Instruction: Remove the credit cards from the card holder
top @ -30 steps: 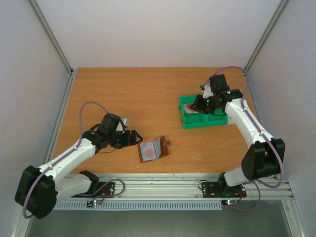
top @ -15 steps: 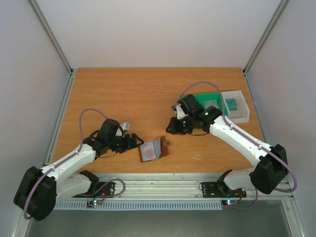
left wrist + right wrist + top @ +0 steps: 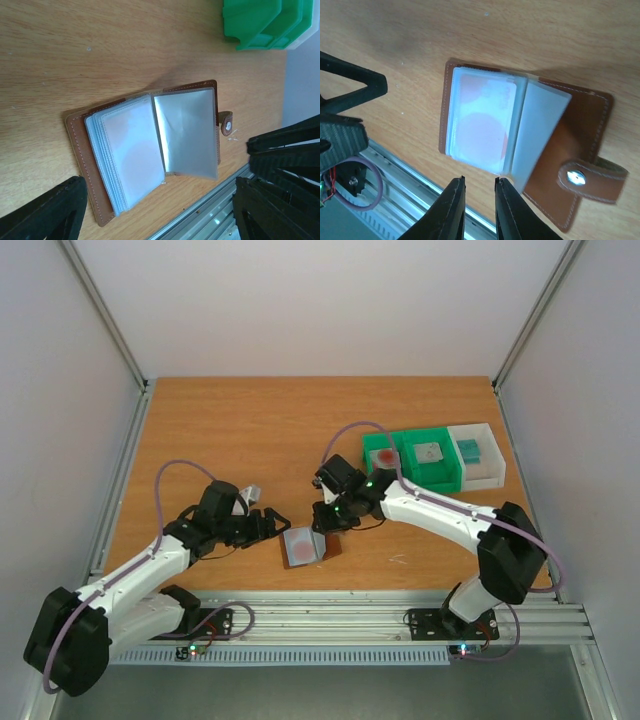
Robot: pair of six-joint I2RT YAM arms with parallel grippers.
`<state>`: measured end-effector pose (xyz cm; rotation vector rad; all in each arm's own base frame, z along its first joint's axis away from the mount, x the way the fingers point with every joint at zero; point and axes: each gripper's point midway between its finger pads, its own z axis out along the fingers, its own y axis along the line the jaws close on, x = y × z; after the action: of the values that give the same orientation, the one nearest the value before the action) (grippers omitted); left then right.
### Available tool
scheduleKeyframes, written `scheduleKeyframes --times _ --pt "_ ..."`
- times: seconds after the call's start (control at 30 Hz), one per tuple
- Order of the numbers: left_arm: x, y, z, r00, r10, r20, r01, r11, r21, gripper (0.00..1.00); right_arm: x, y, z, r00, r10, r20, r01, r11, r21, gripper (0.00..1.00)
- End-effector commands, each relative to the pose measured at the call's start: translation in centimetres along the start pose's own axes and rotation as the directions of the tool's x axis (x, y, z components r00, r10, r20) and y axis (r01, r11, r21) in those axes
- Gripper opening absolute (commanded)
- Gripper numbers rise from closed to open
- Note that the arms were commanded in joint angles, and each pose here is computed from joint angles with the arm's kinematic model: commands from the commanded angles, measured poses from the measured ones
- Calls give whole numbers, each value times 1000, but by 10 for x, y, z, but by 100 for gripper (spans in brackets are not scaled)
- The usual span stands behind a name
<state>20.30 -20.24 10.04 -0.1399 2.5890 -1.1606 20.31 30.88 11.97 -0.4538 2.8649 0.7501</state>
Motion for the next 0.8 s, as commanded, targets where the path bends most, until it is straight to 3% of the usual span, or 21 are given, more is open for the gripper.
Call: scheduleKeyframes --times 0.0,0.53,0.77 --pt "-4 -1 -1 999 26 30 -26 1000 6 80 -5 8 21 1000 -19 6 19 1000 -5 19" --pt "-5 -1 8 1000 2 9 -2 1000 19 78 8 -24 79 999 -1 -41 3 999 50 26" --pt "-4 1 14 1000 -15 -10 15 1000 28 73 16 -34 97 998 2 -55 0 999 43 24"
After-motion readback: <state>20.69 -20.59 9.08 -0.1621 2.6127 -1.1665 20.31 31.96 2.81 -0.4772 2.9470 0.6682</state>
